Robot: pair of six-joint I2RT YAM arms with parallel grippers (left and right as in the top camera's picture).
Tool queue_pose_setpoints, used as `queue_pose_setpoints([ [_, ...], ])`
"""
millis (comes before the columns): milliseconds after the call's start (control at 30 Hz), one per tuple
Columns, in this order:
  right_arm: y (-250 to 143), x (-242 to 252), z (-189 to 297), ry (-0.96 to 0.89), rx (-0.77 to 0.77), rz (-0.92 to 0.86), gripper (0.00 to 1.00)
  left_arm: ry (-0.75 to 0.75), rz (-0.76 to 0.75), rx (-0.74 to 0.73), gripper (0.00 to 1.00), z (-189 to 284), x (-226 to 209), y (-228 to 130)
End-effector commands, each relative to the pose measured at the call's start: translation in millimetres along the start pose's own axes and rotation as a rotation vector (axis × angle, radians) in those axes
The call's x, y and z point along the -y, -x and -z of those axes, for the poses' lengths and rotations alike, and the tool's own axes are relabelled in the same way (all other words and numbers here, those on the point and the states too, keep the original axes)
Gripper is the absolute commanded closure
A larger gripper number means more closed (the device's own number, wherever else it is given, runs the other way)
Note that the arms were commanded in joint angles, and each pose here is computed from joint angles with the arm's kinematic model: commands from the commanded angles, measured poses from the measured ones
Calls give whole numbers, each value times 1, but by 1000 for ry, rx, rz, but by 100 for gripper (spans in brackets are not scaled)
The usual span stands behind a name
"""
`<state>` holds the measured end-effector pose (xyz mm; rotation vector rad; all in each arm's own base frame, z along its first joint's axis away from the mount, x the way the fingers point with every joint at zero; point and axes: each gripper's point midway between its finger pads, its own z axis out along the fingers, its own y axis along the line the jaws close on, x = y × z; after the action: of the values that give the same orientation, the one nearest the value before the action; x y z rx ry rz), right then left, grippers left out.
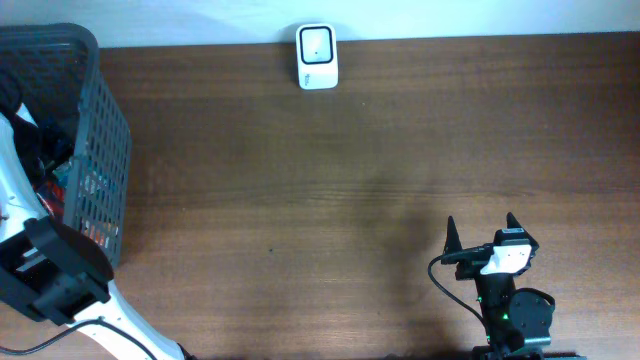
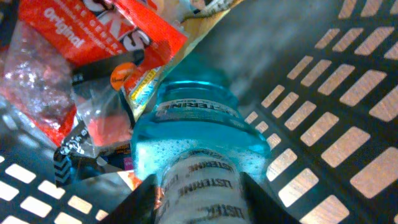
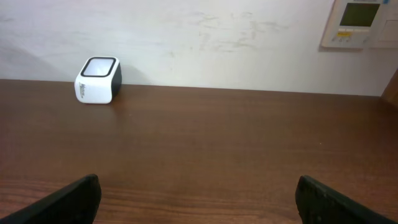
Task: Scan the item barcode
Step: 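Reach the left gripper into the grey basket and grasp the Listerine bottle, then carry the bottle to the scanner, then set it down right of it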
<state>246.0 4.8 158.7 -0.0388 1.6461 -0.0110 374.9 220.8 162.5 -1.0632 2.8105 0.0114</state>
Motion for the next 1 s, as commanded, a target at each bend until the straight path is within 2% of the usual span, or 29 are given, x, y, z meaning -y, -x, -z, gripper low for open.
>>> queue_pose_setpoints([
  [0,-3,-1,0,4,-4,-4,1,14,6,-14,84,-6,-2,-2],
  [67,-3,-1,0,4,-4,-4,1,-10,8,20,89,7,2,5],
  [100,-3,-1,0,4,-4,-4,2,-18,6,60,96,25,3,11],
  [200,-3,-1,0,4,-4,-3,2,-51,4,200,96,81,8,27],
  [400,-4,-1,0,4,-5,-4,2,-477,-48,533,92,229,69,21],
  [467,-3,-1,0,4,-4,-4,1,-689,-148,602,92,277,98,-2],
  [533,-3,-1,0,4,-4,-4,1,-888,-265,591,92,313,133,-33],
  [600,-3,-1,0,4,-4,-4,1,-974,-341,537,93,321,162,-57],
  [633,-3,-1,0,4,-4,-4,1,-1006,-398,493,87,321,185,-74],
  [667,-3,-1,0,4,-4,-4,1,-1025,-465,452,85,319,211,-95],
  [767,-3,-1,0,4,-4,-4,1,-929,-582,402,89,296,271,-137],
  [867,-3,-1,0,4,-4,-4,2,-793,-698,315,88,244,332,-179],
  [967,-3,-1,0,4,-4,-4,1,-677,-828,185,88,159,403,-226],
])
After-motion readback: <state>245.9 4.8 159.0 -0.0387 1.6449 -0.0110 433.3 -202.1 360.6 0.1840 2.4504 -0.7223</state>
